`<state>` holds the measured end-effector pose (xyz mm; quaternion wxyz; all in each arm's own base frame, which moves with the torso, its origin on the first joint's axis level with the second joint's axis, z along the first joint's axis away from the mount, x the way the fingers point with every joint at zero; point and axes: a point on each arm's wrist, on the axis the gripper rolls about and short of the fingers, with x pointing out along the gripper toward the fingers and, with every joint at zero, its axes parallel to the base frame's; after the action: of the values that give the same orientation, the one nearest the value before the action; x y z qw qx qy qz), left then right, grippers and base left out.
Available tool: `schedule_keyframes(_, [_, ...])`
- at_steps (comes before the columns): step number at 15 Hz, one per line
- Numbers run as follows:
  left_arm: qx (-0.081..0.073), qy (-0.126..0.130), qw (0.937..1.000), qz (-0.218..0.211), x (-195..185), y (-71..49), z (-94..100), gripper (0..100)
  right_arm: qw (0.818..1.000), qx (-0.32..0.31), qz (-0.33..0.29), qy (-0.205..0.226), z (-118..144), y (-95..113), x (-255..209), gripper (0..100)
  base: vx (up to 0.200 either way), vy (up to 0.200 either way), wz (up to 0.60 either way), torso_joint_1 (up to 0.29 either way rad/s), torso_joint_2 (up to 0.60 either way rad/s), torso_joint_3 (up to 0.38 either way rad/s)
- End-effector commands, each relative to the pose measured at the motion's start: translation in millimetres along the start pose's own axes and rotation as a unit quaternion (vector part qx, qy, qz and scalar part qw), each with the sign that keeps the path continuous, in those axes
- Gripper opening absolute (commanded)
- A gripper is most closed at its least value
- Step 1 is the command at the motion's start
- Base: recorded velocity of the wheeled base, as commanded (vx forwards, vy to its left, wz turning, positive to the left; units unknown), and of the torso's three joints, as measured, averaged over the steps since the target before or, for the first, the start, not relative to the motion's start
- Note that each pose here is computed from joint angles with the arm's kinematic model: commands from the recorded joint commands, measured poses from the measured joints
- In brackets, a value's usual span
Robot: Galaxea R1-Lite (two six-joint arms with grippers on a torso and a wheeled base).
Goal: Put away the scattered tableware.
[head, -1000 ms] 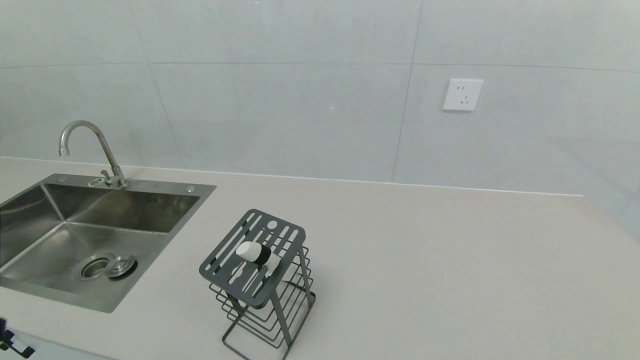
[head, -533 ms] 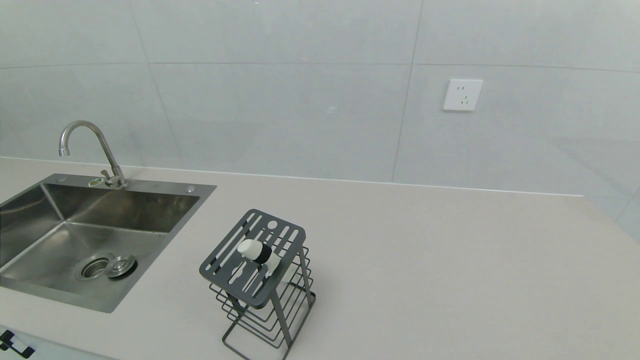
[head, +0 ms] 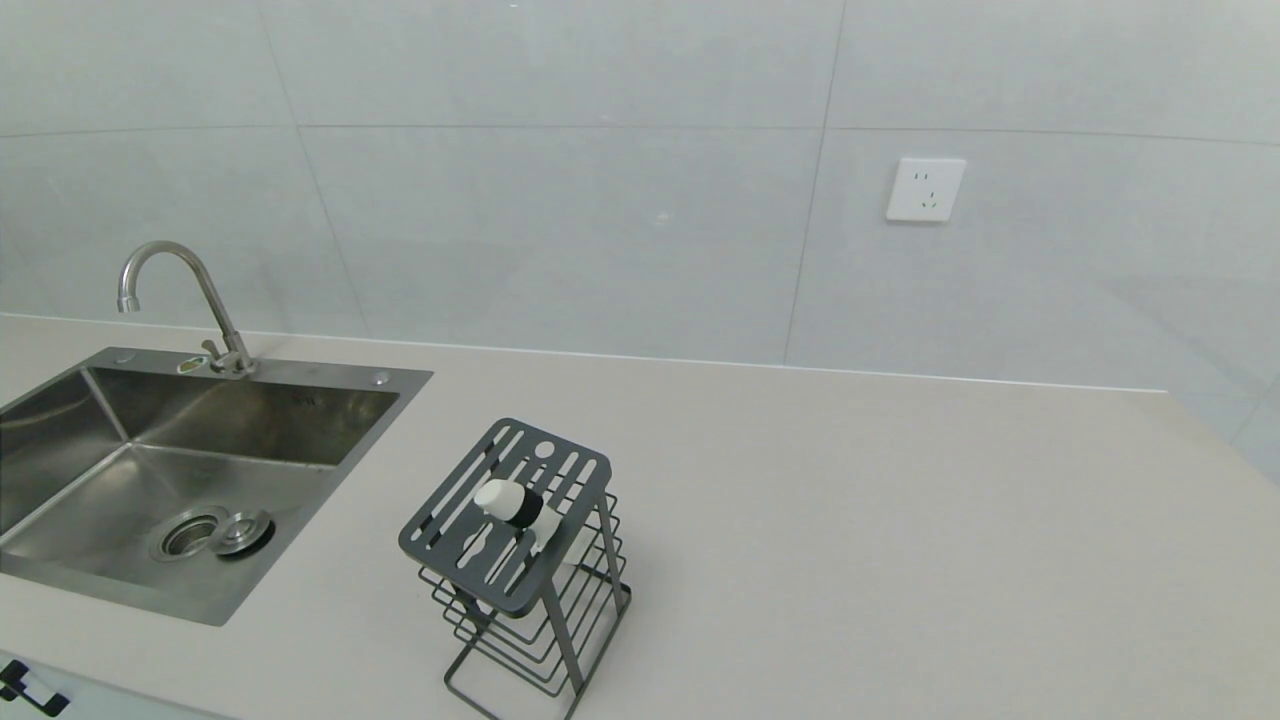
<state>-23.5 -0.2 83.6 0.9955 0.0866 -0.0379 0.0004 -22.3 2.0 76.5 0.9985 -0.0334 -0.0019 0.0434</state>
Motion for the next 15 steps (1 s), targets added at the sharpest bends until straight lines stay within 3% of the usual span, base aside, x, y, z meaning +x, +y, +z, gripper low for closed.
schedule_keyframes(1, [-0.008, 0.001, 1.0, 0.004, 0.2, 0.1, -0.1, 100, 1.0, 0.0, 0.0, 0.0, 0.1, 0.0, 0.1, 0, 0.0, 0.0, 0.0, 0.0, 0.0, 0.0])
schedule_keyframes(2, [-0.01, 0.001, 0.9999, 0.004, 0.2, 0.1, -0.1, 100, 1.0, 0.0, 0.0, 0.0, 0.1, 0.0, 0.1, 0, 0.0, 0.0, 0.0, 0.0, 0.0, 0.0])
schedule_keyframes(3, [-0.024, 0.006, 0.9994, -0.023, 0.3, -1.4, -2.1, 100, 1.0, -0.001, 0.0, 0.0, 0.1, 0.0, 0.1, 0, 0.0, 0.0, 0.0, 0.0, 0.0, 0.0])
schedule_keyframes(4, [-0.074, 0.045, 0.9943, -0.062, -0.3, -3.8, -8.1, 100, 1.0, 0.001, 0.0, 0.0, 0.1, 0.0, 0.1, 0, 0.0, 0.0, 0.0, 0.0, 0.0, 0.0])
schedule_keyframes(7, [-0.069, 0.034, 0.9956, -0.055, -0.1, -3.6, -7.9, 100, 1.0, 0.009, -0.001, 0.002, -0.2, 0.0, 0.1, 0, 0.0, 0.0, 0.0, 0.0, 0.0, 0.0])
schedule_keyframes(15, [-0.075, 0.034, 0.9953, -0.052, -0.1, -3.5, -7.9, 100, 0.999, 0.041, -0.023, 0.006, -1.1, -0.9, 0.1, 0, 0.0, 0.0, 0.0, 0.0, 0.0, 0.0])
